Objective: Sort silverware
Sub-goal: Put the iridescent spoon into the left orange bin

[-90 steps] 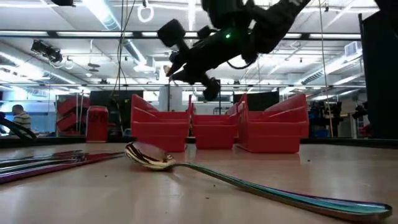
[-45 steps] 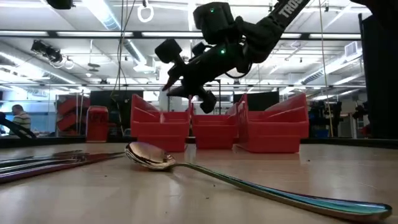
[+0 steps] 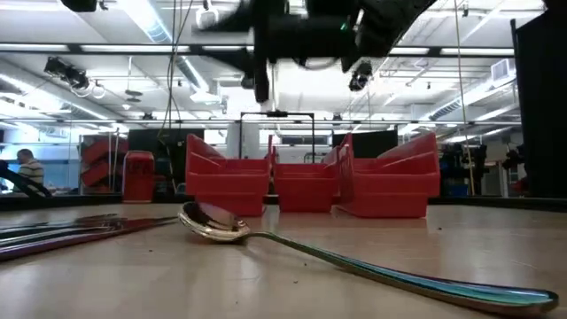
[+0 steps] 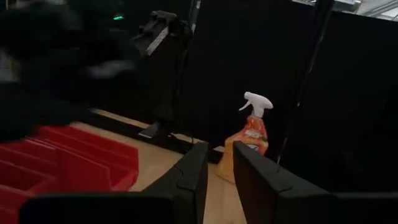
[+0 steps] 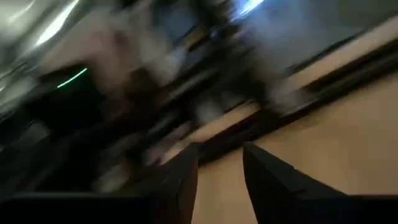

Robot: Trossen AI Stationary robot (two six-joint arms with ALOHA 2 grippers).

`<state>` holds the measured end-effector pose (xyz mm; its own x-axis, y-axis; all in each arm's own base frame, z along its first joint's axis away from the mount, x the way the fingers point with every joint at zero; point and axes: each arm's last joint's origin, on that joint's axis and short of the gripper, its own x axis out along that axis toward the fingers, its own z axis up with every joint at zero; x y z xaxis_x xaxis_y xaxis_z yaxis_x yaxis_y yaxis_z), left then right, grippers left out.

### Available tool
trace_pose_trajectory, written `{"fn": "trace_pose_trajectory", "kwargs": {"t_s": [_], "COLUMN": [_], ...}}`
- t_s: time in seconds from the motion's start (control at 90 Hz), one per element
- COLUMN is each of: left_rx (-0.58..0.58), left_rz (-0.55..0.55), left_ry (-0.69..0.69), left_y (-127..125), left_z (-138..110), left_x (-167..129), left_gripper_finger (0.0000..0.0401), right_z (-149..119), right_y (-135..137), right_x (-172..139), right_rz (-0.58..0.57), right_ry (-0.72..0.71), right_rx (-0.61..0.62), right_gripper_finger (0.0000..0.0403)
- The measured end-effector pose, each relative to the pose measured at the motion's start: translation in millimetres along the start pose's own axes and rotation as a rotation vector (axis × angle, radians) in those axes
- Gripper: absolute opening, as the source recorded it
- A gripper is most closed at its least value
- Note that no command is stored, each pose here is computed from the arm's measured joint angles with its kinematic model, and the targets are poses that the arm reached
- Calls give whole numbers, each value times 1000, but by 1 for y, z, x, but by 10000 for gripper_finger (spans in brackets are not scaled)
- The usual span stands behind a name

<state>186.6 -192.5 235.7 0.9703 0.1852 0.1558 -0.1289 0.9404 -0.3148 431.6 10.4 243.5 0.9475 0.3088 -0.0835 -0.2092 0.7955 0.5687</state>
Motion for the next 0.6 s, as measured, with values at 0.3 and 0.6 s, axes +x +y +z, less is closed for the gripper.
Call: {"fn": "trace_pose_trajectory", "kwargs": {"t_s": [0.3,0.6], "left_rx": [-14,-14], "left_rz": [1,5], "left_ry": [12,54], "left_y": [0,1], "left_z": [-2,-10], "left_x": [0,0], "left_gripper_finger": [61,61], "right_z": [-104,-161], "right_y": [101,142], "right_x": [7,-9], "right_rz": [-115,-354], "right_ry": [384,478], "right_rx": [-299,-346], "right_gripper_finger": [69,70]}}
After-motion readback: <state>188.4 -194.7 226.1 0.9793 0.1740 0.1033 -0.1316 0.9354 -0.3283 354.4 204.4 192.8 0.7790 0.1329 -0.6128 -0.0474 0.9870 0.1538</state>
